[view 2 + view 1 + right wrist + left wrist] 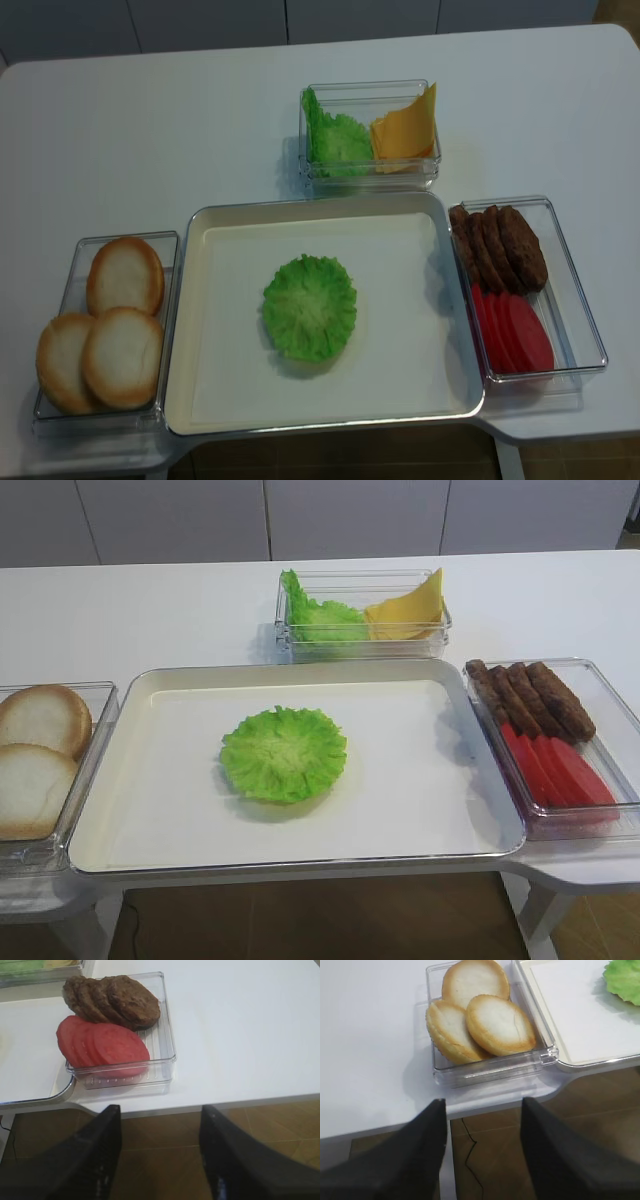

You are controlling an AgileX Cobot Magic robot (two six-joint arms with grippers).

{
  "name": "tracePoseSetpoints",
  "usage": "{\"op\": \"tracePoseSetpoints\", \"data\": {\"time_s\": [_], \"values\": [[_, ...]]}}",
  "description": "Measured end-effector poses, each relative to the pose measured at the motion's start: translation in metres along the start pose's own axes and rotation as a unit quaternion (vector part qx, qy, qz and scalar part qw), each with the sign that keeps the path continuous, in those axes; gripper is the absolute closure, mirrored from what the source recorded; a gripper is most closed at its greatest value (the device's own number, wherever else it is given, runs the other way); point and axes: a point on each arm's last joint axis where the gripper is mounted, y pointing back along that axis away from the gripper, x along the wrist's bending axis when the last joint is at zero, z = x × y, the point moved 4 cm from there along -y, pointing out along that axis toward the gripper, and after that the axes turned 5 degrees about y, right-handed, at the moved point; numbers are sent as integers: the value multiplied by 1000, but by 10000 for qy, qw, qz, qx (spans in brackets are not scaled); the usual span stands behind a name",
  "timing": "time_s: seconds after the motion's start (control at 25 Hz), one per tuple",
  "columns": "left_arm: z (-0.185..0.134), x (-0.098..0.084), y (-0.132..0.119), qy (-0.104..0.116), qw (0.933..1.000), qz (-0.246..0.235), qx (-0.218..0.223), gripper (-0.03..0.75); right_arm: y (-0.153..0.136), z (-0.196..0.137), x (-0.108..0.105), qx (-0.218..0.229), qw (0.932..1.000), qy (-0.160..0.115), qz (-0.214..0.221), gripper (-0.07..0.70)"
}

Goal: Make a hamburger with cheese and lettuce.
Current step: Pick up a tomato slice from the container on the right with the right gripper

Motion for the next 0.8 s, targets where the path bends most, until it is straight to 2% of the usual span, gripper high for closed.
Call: {"op": "tracePoseSetpoints", "data": {"time_s": [0.32,0.56,0.8], "values": [[0,0,0,0,10000,0,0,356,0,1,1,-44,10000,-24,50,248],[0,0,0,0,10000,0,0,356,13,23,7,-651,9976,-90,237,248],[0,0,0,0,10000,0,0,356,13,64,8,-335,9989,186,256,248]]}}
